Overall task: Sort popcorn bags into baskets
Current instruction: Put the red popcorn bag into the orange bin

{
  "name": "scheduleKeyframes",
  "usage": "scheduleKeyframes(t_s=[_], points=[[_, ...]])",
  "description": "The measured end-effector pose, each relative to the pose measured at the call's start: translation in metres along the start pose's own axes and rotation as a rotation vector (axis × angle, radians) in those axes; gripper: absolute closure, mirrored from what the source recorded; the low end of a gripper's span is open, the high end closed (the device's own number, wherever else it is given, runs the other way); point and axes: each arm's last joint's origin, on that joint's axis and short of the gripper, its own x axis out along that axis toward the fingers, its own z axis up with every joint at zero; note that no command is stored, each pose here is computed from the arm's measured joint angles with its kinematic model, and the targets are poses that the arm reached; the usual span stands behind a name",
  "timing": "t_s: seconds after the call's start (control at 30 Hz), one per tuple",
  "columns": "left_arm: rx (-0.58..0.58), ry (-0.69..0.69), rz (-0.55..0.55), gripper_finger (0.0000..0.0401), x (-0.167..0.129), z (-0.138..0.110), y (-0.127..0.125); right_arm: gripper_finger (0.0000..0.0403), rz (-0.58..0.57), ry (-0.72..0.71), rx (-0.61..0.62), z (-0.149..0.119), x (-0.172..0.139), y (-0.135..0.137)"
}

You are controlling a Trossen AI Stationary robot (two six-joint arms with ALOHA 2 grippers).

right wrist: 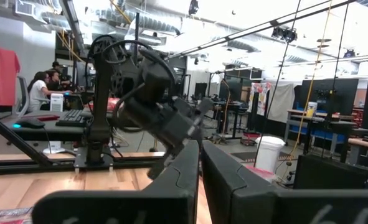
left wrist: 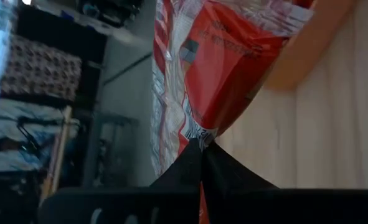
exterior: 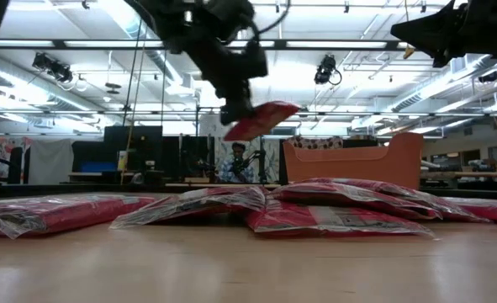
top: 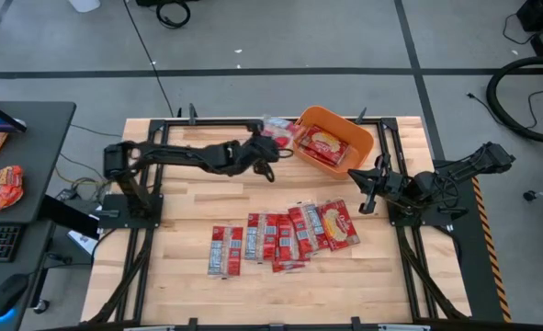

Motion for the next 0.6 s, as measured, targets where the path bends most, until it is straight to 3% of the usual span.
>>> scheduleKeyframes(t_s=[0.3,0.6], points=[[0.06,-0.059,0.023,0.0397,0.038,0.057,-0.016,0.0378,0.0,0.001,-0.001,0.0,0.0,0.0],[0.32,-0.034,0.065,0.0397,0.081,0.088,-0.046,0.0378,0.001,0.006,-0.006,-0.001,0.0,0.0]])
